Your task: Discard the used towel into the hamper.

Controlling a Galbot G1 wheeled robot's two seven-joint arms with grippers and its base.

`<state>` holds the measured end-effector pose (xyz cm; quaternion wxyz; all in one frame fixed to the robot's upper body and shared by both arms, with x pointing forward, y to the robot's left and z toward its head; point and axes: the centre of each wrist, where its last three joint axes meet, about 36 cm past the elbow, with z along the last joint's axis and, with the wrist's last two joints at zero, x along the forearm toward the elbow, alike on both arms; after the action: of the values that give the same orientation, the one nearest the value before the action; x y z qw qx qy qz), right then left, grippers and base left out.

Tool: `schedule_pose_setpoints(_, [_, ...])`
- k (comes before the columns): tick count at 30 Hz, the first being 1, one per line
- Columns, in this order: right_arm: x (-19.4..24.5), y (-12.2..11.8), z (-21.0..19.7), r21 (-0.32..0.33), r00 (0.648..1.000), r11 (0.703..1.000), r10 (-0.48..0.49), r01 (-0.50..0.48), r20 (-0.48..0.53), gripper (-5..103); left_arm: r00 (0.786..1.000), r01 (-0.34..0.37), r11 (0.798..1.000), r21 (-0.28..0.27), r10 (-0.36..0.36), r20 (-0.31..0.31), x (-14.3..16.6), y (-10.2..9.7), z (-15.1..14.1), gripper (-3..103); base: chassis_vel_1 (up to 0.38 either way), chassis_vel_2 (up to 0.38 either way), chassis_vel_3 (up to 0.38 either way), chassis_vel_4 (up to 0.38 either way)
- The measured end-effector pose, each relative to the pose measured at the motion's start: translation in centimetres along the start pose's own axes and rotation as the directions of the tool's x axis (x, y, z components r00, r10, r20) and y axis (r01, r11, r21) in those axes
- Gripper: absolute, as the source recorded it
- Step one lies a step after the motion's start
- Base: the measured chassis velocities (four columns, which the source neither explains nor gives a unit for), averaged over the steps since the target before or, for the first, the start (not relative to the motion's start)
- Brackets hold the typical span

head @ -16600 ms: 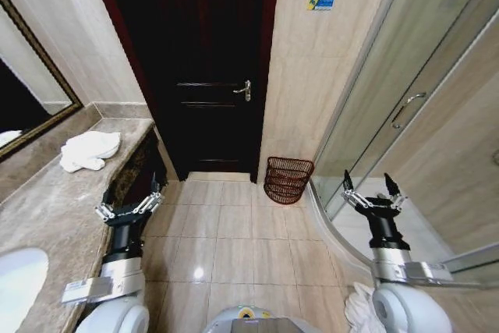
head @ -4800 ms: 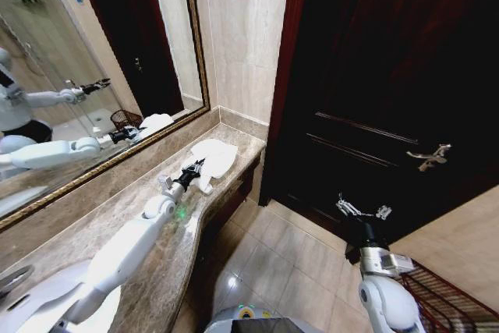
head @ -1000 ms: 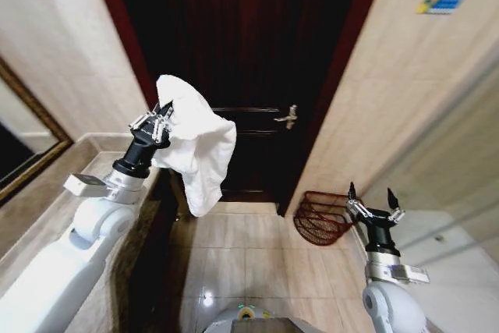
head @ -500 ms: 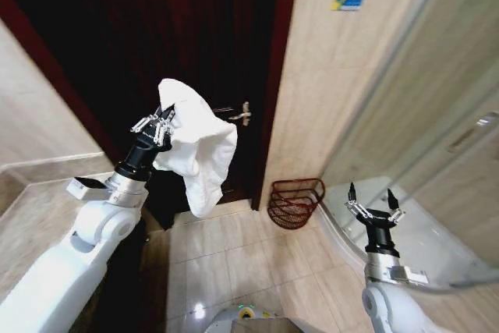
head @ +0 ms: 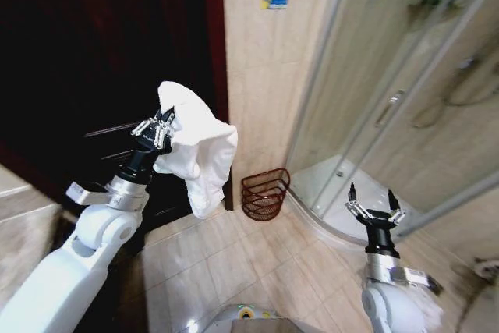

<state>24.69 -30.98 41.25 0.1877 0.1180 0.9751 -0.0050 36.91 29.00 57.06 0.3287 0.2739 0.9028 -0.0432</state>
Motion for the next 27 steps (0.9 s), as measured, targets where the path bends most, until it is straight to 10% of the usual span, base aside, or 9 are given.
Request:
schedule_pose_setpoints(15, [1.0,0.5,0.4,-0.015,1.0,1.0,0.02,-0.02,0.004,100,0.996,-0.023,0.997,0.069,0.028,-0.079,3.6,-4.5,3.7,2,-0.017,-0.017,-0.018,-0.013])
schedule_pose_setpoints(27, [2.1,0.9,0.6,-0.017,0.999,0.999,0.032,-0.032,-0.025,100,0.956,0.084,0.967,0.239,-0.01,-0.292,7.3,-7.7,12.7,2,0.0,0.0,0.0,0.0])
